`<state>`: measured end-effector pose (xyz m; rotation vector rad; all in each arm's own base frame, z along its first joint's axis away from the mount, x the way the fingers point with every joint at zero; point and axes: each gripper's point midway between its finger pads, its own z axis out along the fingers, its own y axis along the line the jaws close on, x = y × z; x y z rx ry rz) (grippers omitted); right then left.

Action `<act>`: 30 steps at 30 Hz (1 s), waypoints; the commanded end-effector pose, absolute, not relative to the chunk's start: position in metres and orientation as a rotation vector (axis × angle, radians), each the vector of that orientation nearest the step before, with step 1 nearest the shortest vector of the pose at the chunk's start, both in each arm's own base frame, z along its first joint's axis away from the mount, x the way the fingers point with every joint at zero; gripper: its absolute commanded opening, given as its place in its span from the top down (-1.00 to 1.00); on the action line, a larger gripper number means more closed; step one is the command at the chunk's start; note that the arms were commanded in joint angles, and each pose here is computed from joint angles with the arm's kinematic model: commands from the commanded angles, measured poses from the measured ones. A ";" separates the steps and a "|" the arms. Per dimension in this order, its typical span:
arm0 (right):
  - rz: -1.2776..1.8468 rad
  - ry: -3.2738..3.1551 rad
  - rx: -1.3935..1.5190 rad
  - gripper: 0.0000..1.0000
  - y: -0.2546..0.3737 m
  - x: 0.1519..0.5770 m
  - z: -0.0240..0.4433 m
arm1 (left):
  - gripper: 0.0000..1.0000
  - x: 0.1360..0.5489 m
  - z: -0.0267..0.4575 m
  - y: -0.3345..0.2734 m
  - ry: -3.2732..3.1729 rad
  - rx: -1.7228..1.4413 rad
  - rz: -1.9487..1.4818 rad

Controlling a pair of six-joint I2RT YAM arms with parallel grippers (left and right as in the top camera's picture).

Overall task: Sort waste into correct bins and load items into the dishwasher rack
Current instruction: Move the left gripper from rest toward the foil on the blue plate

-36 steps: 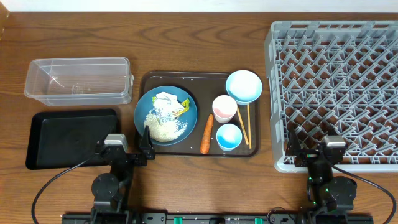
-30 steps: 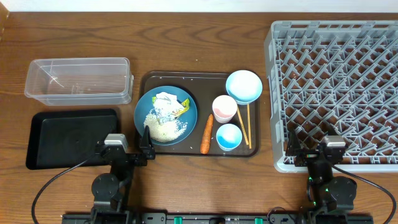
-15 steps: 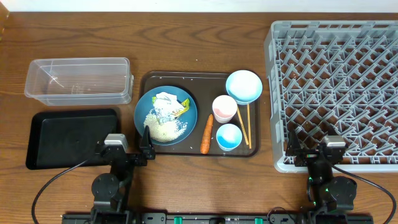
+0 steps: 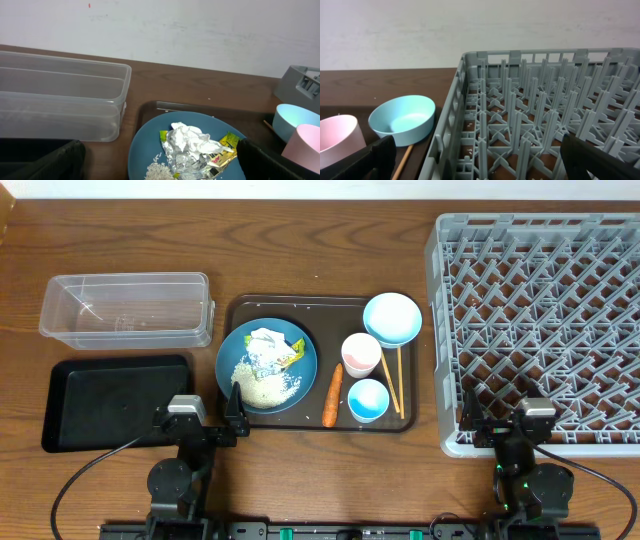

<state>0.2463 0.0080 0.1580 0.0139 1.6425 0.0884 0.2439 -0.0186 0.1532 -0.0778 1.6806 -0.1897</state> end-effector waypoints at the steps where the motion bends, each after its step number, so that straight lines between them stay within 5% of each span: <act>1: 0.087 1.643 -0.005 -0.99 0.011 0.246 0.157 | -0.96 0.243 0.138 -0.018 1.723 -0.081 -0.182; 30: 0.058 1.644 0.000 -0.98 0.007 0.246 0.157 | -0.96 0.243 0.138 -0.018 1.723 -0.081 -0.182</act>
